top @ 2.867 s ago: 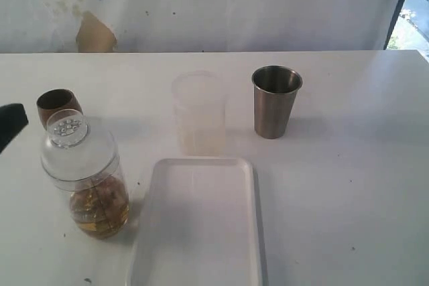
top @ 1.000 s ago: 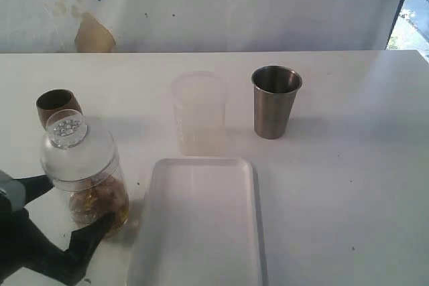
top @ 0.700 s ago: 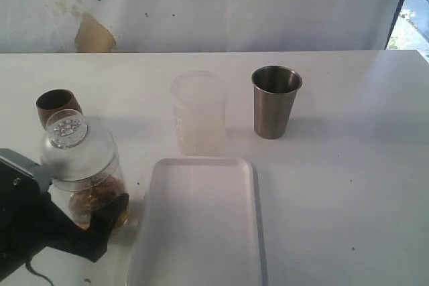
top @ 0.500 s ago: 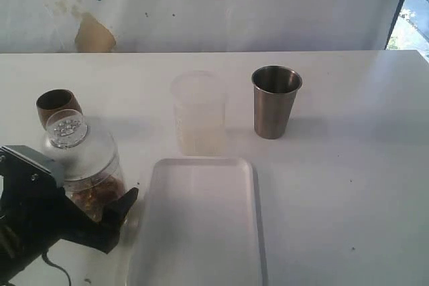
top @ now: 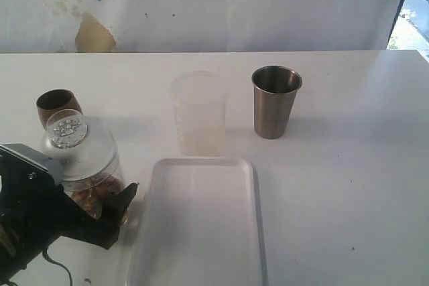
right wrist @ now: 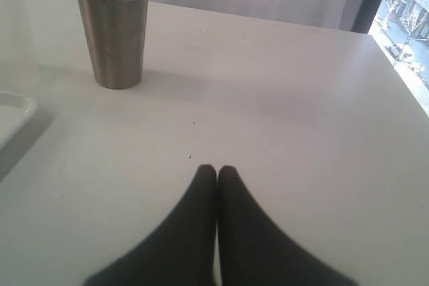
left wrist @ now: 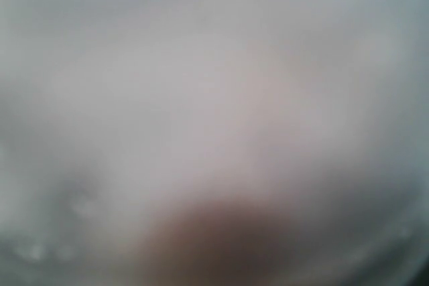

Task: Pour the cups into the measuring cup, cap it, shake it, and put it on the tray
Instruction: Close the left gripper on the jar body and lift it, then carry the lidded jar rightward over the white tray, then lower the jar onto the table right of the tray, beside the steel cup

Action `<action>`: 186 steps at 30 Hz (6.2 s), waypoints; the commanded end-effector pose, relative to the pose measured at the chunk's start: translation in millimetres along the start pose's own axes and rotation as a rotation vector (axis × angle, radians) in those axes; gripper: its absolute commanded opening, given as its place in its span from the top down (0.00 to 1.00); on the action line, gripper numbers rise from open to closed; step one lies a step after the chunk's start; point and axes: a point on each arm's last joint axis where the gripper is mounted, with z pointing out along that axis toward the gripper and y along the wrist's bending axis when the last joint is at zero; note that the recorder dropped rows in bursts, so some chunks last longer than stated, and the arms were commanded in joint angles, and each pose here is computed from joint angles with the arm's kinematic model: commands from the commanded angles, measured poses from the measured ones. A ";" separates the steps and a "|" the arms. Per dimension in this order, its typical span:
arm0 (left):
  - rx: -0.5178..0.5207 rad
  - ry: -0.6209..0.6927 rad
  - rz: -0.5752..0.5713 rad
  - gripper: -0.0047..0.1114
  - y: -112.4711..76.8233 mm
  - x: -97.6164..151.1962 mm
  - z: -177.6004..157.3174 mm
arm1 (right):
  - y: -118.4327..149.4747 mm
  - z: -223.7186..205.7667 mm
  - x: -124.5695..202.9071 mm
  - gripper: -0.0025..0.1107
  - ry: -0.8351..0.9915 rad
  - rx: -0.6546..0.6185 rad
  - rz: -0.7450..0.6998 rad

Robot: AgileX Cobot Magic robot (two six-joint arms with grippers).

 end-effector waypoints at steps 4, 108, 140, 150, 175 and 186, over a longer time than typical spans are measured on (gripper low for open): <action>0.011 -0.019 -0.005 0.05 -1.4 -1.9 0.4 | -0.2 0.1 1.4 0.98 -0.001 0.006 0.002; 0.873 -0.215 0.122 0.96 -173.3 -63.4 166.3 | -0.2 0.1 1.4 0.98 -0.001 0.006 0.002; 0.894 -0.198 0.151 0.06 -174.4 -61.1 164.8 | -0.2 0.1 1.4 0.98 -0.001 0.006 0.036; 0.897 -0.202 0.154 0.06 -174.6 -61.3 164.4 | -0.2 0.1 1.4 0.98 -0.001 0.006 0.036; 0.877 -0.170 0.182 0.06 -143.8 -72.0 153.4 | -0.2 0.1 1.4 0.98 -0.001 0.006 0.036; 0.829 -0.159 0.175 0.06 -110.2 -75.8 129.6 | -0.2 0.1 1.4 0.98 -0.001 0.006 0.036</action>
